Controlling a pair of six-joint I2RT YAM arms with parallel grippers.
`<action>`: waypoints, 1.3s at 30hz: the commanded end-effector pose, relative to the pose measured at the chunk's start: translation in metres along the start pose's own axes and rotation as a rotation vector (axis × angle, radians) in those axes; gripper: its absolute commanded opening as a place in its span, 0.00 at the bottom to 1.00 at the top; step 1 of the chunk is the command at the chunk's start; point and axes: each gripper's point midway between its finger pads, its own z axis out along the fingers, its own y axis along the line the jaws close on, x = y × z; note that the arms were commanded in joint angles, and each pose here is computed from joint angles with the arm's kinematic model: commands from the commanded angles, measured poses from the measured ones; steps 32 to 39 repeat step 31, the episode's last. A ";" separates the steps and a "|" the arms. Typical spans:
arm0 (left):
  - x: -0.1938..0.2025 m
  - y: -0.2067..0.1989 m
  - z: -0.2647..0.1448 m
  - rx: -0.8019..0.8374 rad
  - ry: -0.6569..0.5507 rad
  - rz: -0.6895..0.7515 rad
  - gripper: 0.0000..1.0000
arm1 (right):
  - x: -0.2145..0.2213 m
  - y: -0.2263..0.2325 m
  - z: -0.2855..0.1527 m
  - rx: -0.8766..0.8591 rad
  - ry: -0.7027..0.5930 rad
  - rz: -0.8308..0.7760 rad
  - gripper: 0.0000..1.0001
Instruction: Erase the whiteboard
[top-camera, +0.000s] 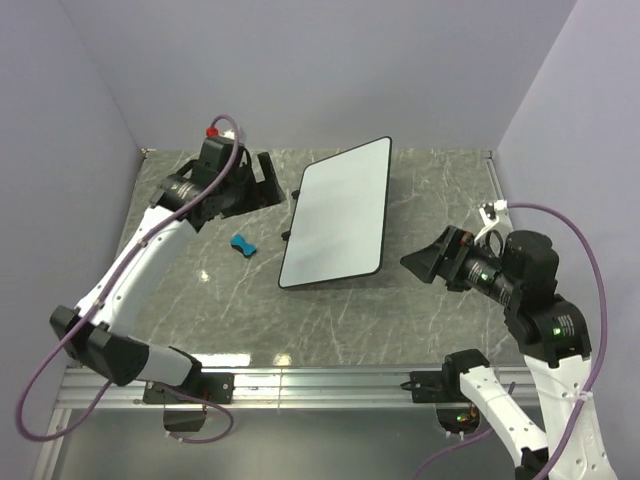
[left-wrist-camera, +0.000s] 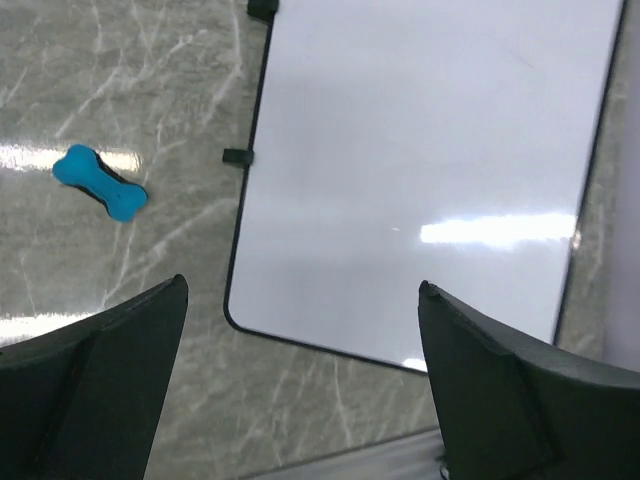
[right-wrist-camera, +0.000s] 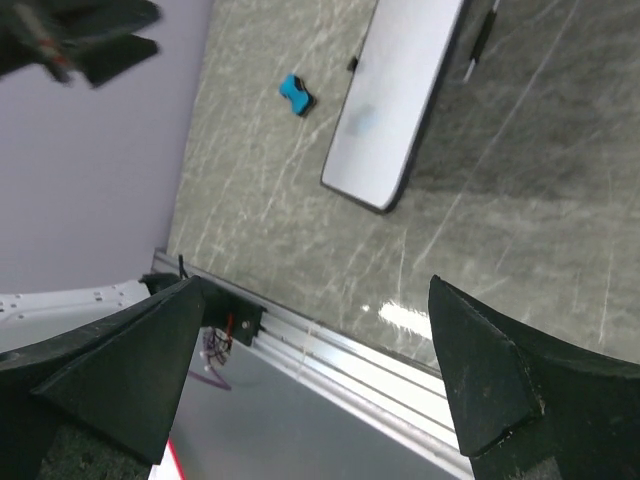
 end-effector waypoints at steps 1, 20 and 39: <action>-0.001 -0.003 -0.055 0.018 -0.016 -0.043 0.99 | 0.019 -0.007 -0.001 -0.007 0.036 0.018 1.00; 0.035 -0.006 -0.145 0.261 -0.046 -0.086 0.99 | 0.054 -0.013 -0.035 -0.023 0.021 -0.007 1.00; 0.023 0.005 -0.176 0.274 -0.180 -0.091 1.00 | 0.070 -0.020 -0.050 -0.003 0.039 -0.029 1.00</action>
